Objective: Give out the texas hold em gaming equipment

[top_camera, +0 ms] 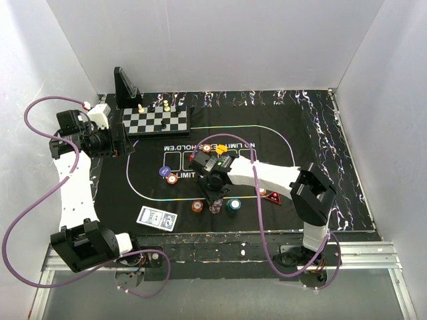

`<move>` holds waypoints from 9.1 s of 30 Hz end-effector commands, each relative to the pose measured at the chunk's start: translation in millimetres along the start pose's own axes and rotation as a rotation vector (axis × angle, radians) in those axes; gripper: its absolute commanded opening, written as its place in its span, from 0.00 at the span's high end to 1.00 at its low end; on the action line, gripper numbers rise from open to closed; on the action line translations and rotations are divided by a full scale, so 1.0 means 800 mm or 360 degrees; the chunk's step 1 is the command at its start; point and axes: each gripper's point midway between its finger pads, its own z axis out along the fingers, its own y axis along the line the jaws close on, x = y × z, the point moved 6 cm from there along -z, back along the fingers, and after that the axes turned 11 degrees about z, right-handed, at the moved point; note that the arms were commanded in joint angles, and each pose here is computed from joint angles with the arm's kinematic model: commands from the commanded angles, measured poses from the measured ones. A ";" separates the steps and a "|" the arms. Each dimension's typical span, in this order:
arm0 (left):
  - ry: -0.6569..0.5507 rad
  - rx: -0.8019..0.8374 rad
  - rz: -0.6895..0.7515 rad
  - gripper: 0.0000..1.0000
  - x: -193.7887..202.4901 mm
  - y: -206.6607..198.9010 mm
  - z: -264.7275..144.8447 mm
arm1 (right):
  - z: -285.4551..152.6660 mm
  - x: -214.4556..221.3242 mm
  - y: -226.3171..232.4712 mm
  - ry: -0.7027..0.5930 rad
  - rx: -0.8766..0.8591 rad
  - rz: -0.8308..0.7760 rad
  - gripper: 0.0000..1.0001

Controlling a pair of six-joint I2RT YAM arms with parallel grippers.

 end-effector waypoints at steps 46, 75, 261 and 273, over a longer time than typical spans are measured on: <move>-0.0088 0.0060 -0.0046 0.02 -0.003 0.004 0.013 | 0.101 -0.238 0.057 -0.0312 -0.0301 0.0329 0.87; -0.0090 0.0050 -0.0056 0.02 -0.001 0.007 0.011 | 0.115 -0.224 0.080 -0.0262 -0.0321 0.0320 0.36; -0.0091 0.0077 -0.0045 0.00 0.005 -0.003 -0.002 | -0.047 -0.102 -0.048 -0.0382 -0.0014 0.0075 0.14; -0.0108 0.0065 -0.0027 0.00 0.001 -0.006 -0.012 | 0.006 -0.037 -0.010 -0.0083 -0.0142 -0.0055 0.10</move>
